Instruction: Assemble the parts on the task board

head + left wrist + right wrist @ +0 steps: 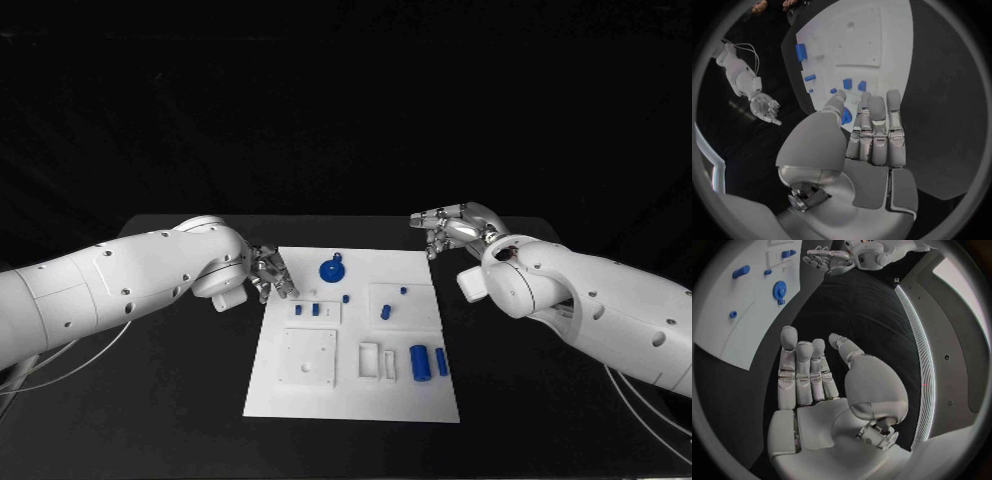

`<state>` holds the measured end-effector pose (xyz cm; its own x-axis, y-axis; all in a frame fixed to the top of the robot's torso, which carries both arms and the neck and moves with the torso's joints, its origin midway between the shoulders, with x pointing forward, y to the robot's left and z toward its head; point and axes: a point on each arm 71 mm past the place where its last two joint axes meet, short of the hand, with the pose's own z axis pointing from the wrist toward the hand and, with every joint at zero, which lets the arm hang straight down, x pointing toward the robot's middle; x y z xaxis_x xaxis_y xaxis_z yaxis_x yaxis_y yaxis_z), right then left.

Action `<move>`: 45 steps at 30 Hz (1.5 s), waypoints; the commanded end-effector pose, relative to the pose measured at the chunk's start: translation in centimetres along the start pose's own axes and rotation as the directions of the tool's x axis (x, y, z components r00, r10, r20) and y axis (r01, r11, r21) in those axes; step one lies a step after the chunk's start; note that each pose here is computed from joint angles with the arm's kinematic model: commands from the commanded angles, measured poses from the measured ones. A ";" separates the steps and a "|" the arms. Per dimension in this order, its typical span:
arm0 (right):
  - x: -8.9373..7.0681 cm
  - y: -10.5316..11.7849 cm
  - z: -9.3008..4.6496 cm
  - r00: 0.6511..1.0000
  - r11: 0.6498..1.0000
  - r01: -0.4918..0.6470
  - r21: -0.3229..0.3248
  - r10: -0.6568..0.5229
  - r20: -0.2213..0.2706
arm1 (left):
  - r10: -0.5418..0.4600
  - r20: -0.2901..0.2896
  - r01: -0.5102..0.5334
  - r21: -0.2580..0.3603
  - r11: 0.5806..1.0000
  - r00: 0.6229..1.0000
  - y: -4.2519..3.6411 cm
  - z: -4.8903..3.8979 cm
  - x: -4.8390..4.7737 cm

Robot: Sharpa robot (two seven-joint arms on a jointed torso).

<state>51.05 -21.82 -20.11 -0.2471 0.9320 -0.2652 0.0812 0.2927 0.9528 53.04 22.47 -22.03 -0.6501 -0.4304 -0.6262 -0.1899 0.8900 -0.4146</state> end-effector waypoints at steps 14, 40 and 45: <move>-1.0 -0.3 0.4 0.998 0.998 0.053 -0.047 -0.052 0.021 | 0.180 0.457 -0.411 0.478 0.776 0.871 -7.88 -0.64 1.93; -1.2 -0.4 0.6 0.996 0.994 0.090 -0.062 -0.088 0.033 | 0.420 0.411 -0.574 0.402 0.714 0.810 -9.08 2.57 7.04; -1.0 -0.3 0.5 0.996 0.994 0.085 -0.062 -0.084 0.030 | 0.436 0.399 -0.581 0.393 0.713 0.806 -8.90 2.98 7.30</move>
<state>51.84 -22.94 -20.25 -0.2160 0.9097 -0.3547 0.0050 0.3643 0.9313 52.29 11.20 -24.58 -0.3014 -0.0641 -0.9513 0.5168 0.8275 -0.2195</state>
